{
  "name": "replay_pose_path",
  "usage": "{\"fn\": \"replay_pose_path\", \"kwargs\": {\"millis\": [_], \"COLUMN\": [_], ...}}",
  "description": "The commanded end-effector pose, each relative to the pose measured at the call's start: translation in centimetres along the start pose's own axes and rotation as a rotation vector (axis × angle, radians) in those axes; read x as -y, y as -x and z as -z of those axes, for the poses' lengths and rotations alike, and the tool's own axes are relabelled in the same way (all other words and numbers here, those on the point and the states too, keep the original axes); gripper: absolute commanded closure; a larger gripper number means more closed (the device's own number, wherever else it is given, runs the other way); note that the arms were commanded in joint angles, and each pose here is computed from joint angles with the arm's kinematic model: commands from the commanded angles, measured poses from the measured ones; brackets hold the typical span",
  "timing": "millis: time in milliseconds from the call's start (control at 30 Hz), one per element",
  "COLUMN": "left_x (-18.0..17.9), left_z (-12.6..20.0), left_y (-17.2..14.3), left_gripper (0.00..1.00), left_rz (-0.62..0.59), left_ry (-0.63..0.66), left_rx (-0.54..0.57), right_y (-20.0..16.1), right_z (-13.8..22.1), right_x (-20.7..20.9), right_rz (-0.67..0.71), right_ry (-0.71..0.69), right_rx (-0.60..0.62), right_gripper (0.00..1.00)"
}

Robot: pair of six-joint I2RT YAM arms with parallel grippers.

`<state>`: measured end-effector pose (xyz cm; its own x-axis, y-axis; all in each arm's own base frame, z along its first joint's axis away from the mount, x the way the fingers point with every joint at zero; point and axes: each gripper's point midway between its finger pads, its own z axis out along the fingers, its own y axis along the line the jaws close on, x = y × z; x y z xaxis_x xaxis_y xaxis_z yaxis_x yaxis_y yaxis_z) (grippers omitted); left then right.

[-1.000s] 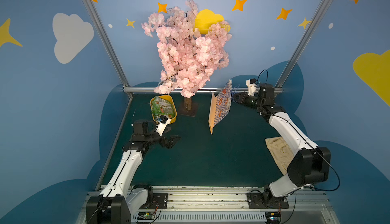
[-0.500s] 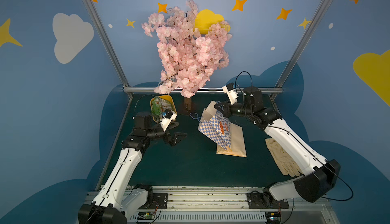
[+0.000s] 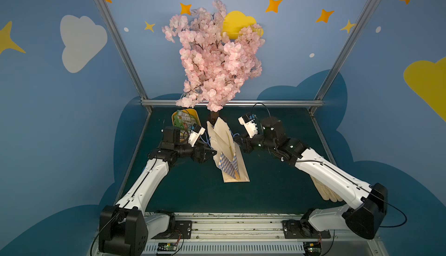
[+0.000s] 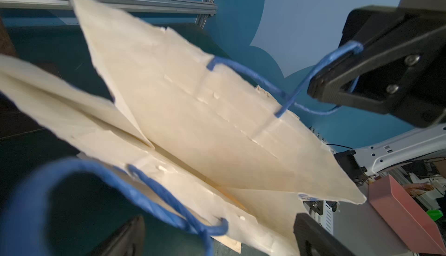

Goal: Place the condiment packets inside the bag
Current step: Open the paper bag.

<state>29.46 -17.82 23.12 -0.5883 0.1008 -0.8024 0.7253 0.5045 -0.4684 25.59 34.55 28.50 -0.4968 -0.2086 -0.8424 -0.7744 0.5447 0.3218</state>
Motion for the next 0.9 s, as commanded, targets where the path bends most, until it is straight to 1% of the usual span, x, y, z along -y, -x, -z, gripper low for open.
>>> {"fn": "replay_pose_path", "kwargs": {"millis": [0, 67, 167, 233, 433, 567, 700, 867], "left_x": [0.1, -1.4, -4.5, -5.5, -5.9, -5.7, -5.0, -3.1], "left_z": [0.2, 0.0, 0.2, 0.3, 0.7, 1.1, 2.0, 3.2], "left_y": [1.2, 0.6, -0.5, -1.1, -2.4, -2.8, -2.1, 0.1], "left_gripper": [0.00, 0.00, 0.00, 0.00, 0.00, 0.00, 0.00, 0.00], "left_rz": [0.008, 0.016, 0.037, 0.049, 0.050, 0.022, 0.000, 0.007], "left_ry": [0.007, 0.082, 0.237, 0.283, 0.323, 0.335, 0.357, 0.350], "left_rx": [0.021, 0.003, -0.046, -0.081, -0.138, -0.155, -0.129, -0.066], "right_y": [1.6, 1.4, 1.5, 1.7, 2.1, 2.3, 2.2, 1.9], "right_z": [0.8, 0.8, 0.9, 1.0, 1.5, 2.2, 2.4, 1.5], "right_x": [-0.5, -0.6, -0.4, -0.2, 0.8, 1.5, 2.6, 2.7], "right_rz": [0.010, -0.002, -0.021, -0.039, -0.116, -0.148, -0.184, -0.210], "right_ry": [-0.036, -0.049, -0.080, -0.108, -0.186, -0.233, -0.301, -0.334], "right_rx": [0.114, 0.140, 0.180, 0.206, 0.260, 0.304, 0.322, 0.330], "right_gripper": [1.00, 1.00, 1.00, 1.00, 1.00, 1.00, 1.00, 1.00]}}
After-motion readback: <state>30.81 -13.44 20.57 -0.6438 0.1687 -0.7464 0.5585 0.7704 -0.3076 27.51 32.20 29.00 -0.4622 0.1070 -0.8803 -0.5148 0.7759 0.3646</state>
